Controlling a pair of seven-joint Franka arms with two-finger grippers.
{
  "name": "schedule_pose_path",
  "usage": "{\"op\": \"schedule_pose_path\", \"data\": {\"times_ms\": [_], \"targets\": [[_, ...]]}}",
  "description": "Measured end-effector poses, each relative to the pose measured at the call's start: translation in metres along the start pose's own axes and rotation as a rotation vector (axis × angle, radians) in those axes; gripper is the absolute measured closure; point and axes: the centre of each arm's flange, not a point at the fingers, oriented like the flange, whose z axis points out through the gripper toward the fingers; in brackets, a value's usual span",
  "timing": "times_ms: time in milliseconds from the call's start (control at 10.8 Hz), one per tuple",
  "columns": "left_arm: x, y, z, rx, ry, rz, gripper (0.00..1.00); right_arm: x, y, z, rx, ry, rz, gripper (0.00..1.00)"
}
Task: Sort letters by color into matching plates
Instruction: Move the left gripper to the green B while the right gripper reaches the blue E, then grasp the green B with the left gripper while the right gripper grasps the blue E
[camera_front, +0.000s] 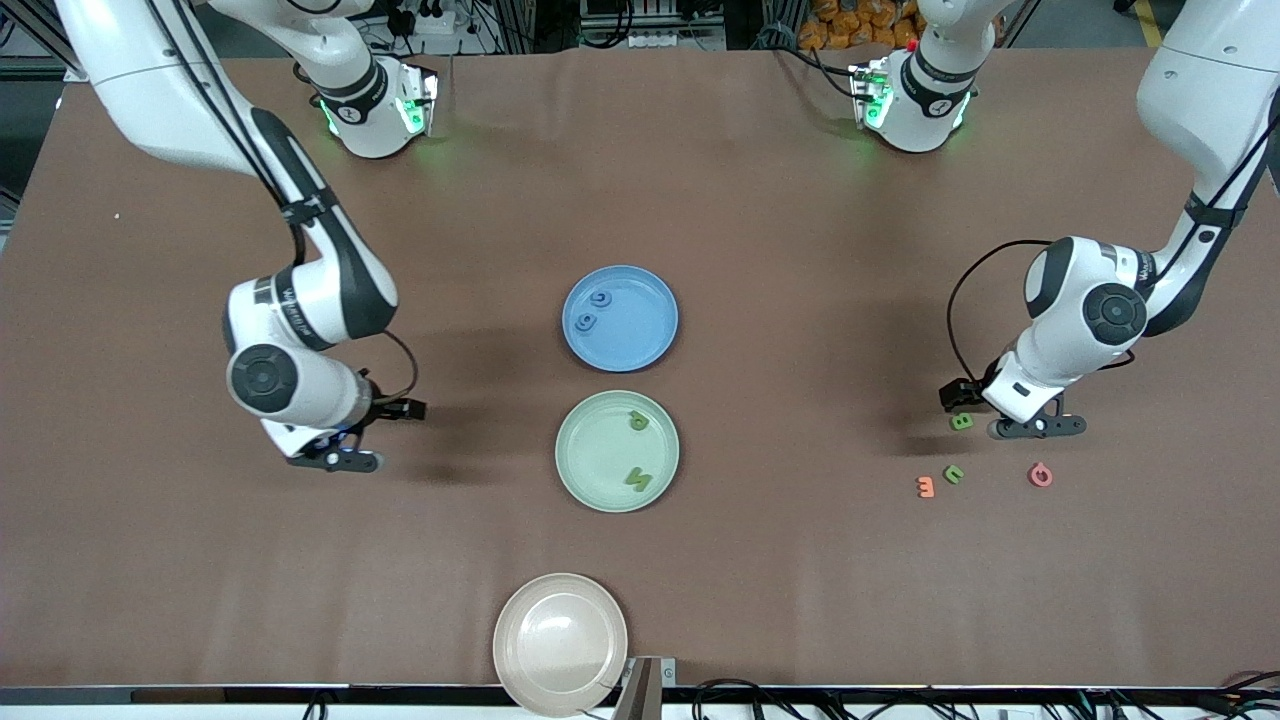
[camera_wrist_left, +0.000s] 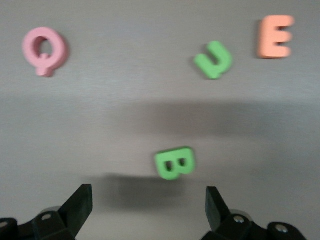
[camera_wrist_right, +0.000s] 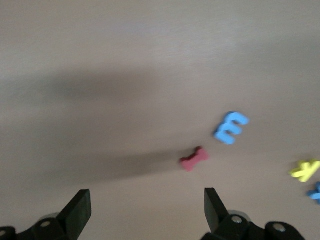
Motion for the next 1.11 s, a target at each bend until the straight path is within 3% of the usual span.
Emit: {"op": "schedule_pose_path", "data": {"times_ms": [463, 741, 1111], "targets": [[0.017, -0.015, 0.017, 0.025, 0.019, -0.119, 0.00, 0.018, 0.081, 0.010, -0.041, 0.035, 0.138, 0.00], [0.023, 0.021, 0.018, 0.013, 0.028, -0.162, 0.00, 0.018, 0.101, 0.022, 0.071, 0.024, 0.310, 0.00], [0.019, 0.027, 0.026, 0.037, 0.006, -0.177, 0.00, 0.010, 0.098, 0.046, 0.111, 0.093, 0.415, 0.00]]}}
